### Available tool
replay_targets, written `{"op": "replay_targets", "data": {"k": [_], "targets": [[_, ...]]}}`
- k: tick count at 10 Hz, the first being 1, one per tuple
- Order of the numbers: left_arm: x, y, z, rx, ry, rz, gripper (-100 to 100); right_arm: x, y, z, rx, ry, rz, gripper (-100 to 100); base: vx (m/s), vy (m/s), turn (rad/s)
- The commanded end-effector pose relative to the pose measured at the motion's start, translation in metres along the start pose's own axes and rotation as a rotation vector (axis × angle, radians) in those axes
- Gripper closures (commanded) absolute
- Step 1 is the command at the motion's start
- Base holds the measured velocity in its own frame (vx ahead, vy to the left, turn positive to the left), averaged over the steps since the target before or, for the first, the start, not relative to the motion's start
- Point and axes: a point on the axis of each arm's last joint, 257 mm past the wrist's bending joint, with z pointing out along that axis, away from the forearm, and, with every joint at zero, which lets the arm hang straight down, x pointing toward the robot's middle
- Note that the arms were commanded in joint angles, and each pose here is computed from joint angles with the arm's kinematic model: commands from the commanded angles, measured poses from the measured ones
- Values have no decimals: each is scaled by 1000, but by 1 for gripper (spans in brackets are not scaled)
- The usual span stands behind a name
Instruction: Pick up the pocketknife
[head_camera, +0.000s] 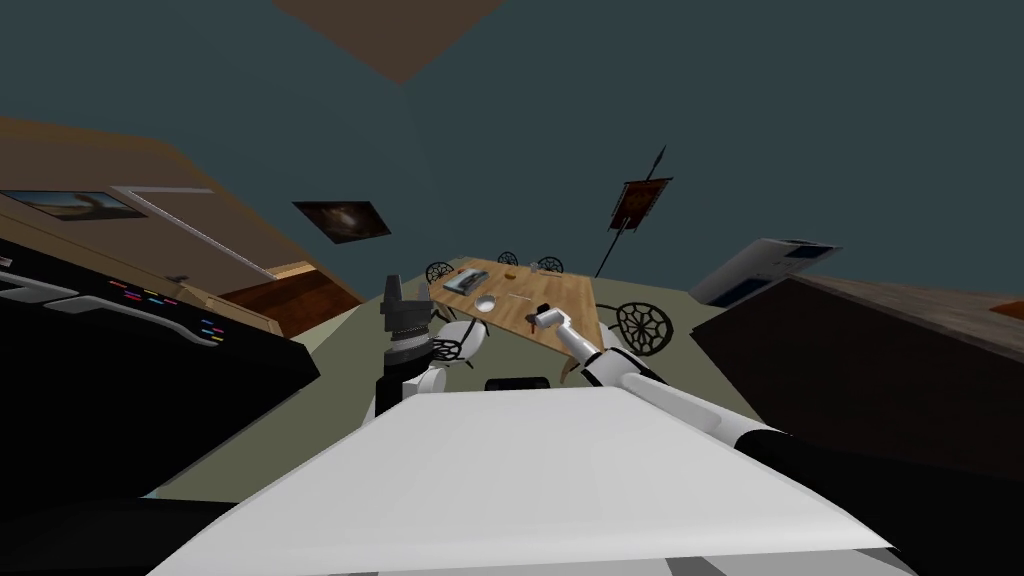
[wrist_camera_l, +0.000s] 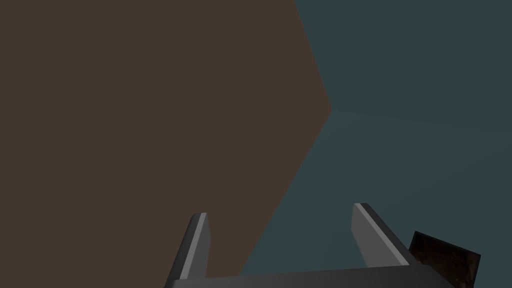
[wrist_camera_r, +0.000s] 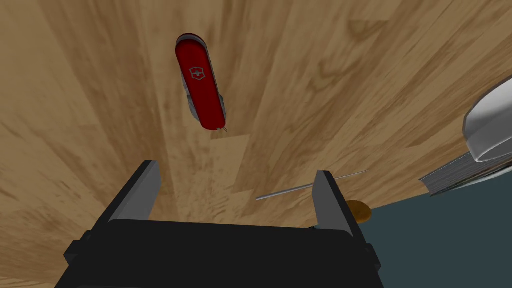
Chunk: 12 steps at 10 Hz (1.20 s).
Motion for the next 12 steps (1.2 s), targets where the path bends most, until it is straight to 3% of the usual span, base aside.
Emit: {"op": "replay_targets", "data": {"k": [1,5,6,10,11,12], "targets": [[0,0,0,0,0,0,0,8,-12,3,41,34,-14,-100,34,36,18],[0,0,0,0,0,0,0,22,-43,4,161,121,-67,-100,32,37,32],[0,0,0,0,0,0,0,22,-43,4,161,121,-67,-100,29,27,14],[0,0,0,0,0,0,0,30,-72,0,262,185,-101,-100,29,31,26],[0,0,0,0,0,0,0,29,-68,0,246,175,-97,-100,14,13,2],[0,0,0,0,0,0,0,30,-69,0,250,178,-98,0,0,0,0]]}}
